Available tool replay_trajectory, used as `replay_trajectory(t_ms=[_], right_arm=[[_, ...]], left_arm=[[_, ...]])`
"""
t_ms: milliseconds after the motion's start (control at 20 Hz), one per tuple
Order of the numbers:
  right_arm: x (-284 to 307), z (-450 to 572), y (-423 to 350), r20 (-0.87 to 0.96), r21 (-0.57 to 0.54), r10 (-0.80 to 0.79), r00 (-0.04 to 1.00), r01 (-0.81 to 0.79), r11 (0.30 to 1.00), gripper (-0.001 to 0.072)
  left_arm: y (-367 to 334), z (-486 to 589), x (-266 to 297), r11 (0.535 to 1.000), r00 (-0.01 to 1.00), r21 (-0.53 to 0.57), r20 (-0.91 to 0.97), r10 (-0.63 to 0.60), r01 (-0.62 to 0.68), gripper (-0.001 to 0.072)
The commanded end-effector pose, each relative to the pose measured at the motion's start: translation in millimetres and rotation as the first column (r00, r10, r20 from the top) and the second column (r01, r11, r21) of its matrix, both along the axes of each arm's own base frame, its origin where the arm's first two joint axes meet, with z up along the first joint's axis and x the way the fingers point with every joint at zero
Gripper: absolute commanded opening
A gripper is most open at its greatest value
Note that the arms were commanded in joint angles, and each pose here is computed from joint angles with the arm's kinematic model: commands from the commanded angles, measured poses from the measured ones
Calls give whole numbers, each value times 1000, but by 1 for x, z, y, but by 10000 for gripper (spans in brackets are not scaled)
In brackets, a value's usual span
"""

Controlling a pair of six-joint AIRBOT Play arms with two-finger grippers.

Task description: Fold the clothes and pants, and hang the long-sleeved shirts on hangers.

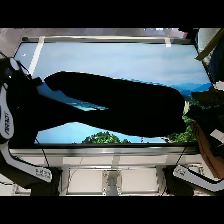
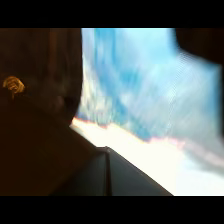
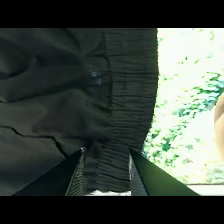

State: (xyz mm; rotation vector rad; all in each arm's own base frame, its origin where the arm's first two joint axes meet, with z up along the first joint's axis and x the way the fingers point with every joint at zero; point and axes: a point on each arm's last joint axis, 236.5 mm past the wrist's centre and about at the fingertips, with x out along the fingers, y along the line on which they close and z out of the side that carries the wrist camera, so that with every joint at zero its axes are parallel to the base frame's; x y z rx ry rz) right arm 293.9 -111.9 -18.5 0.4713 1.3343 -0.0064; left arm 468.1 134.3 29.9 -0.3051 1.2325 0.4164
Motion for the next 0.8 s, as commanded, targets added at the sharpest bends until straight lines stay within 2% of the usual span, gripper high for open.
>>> replay_trajectory(t_ms=[0, 100, 200, 400, 500, 550, 600, 650, 750], right_arm=[[-11, 10, 1, -15, -23, 21, 1000, -22, 999, 302], [-16, 19, -5, -5, -74, 27, 1000, -28, 997, 303], [-17, 30, -7, 24, -108, 28, 999, -26, 994, 304], [-22, 37, -1, 24, -104, 48, 999, -45, 994, 335], [-29, 37, 5, -1, -76, 59, 998, -59, 995, 336], [-33, 36, 9, -17, -61, 65, 998, -66, 996, 357], [-38, 36, 13, -35, -45, 81, 996, -82, 996, 409], [-42, 33, 16, -50, -32, 93, 994, -95, 995, 506], [-45, 16, 23, -61, -1, 79, 995, -80, 997, 532]], left_arm=[[13, 117, 10, 990, 954, 140, 296, -47, 5, 6], [15, 165, -11, 977, 928, 211, 363, -81, 3, 6], [21, 175, -45, 966, 936, 257, 344, -74, -18, 6], [12, 71, -152, 967, 994, 252, 84, -67, 44, 6], [13, 6, -203, 969, 999, 242, 15, -43, 39, 5], [18, -18, -220, 969, 1000, 246, 13, -7, 4, 6], [25, -36, -235, 968, 999, 247, 27, 44, -49, 6], [33, -45, -244, 965, 994, 241, 45, 97, -105, 6], [48, -46, -250, 954, 984, 244, 71, 161, -173, 6]])
